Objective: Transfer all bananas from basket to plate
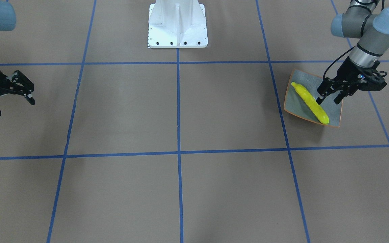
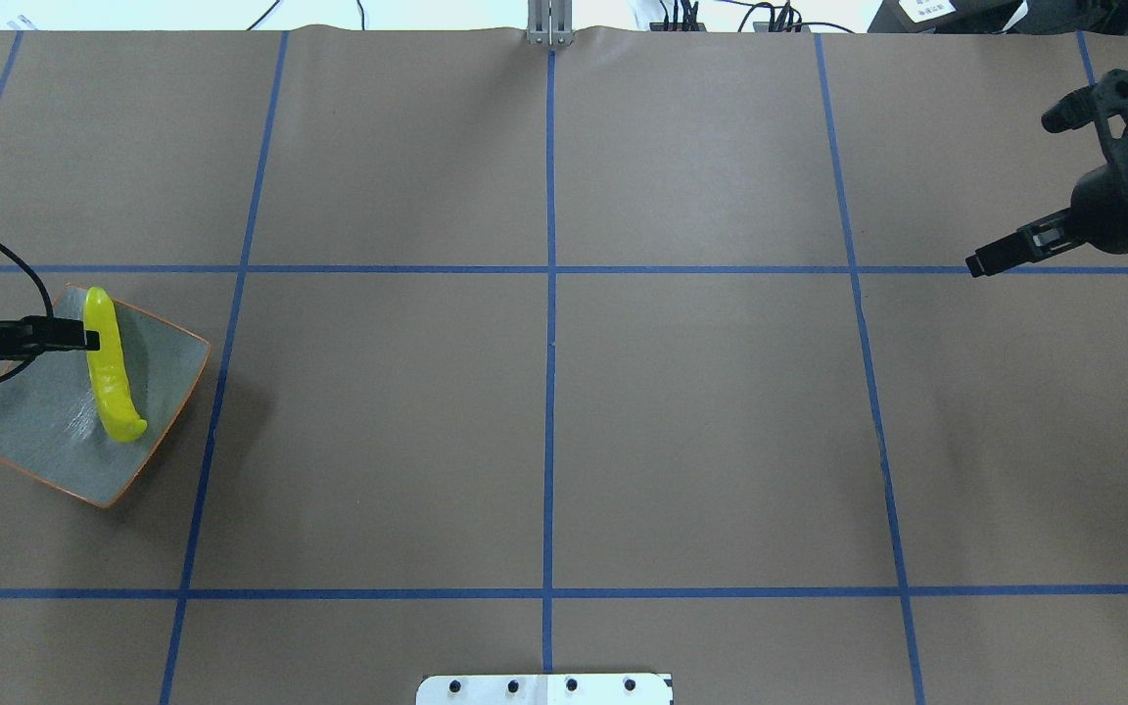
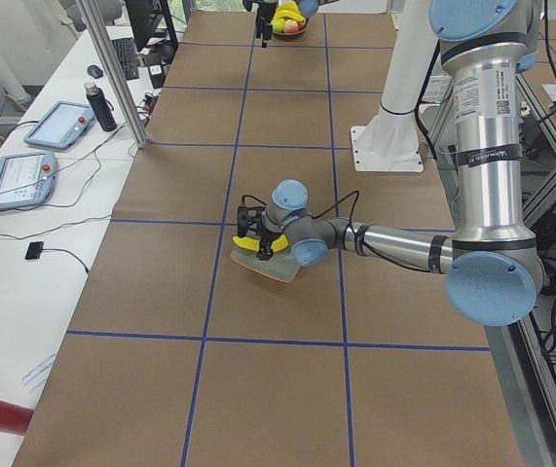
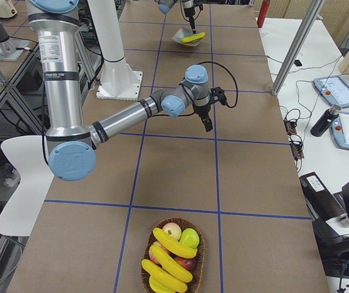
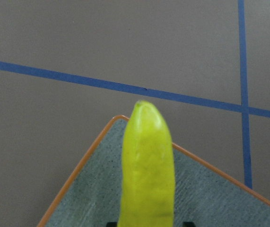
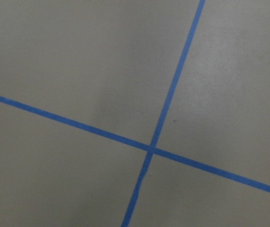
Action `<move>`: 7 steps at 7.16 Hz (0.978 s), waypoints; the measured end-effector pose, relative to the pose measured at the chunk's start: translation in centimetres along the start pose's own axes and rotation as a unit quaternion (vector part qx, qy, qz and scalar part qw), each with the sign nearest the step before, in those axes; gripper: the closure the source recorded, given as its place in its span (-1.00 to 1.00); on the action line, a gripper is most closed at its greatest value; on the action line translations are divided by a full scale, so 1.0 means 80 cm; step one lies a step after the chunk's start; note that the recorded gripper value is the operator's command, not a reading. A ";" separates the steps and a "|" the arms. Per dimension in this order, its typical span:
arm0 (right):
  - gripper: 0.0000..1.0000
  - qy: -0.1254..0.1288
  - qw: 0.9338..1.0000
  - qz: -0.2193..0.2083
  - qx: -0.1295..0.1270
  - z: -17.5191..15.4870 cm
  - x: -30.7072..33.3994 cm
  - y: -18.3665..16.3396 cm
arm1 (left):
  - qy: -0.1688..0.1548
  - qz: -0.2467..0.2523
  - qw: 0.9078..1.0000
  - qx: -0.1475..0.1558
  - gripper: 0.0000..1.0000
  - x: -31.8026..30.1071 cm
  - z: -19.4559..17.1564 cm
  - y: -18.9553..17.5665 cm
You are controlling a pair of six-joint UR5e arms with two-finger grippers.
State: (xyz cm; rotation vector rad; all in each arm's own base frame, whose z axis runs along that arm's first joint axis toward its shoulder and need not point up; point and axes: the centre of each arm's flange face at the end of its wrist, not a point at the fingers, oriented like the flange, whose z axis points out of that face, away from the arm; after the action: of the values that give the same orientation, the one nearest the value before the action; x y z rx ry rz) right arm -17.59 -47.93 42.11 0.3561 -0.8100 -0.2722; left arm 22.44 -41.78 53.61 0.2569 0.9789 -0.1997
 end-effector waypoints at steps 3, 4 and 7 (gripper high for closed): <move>-1.00 0.009 0.999 -0.030 -0.030 -0.015 0.105 0.078 | 0.051 0.039 0.998 -0.019 -1.00 0.008 -0.052 -0.026; -1.00 0.007 0.999 -0.027 -0.039 -0.029 0.156 0.120 | 0.066 0.049 0.996 -0.017 -1.00 0.018 -0.071 -0.029; -1.00 0.007 0.999 0.026 -0.046 -0.045 0.339 0.236 | 0.097 0.088 0.991 -0.007 -1.00 0.040 -0.090 -0.025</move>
State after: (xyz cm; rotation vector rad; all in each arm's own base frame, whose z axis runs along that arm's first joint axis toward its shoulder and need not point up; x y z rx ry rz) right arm 4.89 -40.10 65.30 0.2493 -0.7881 -0.2576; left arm 17.94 -41.66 46.84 0.3534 1.1440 -0.0070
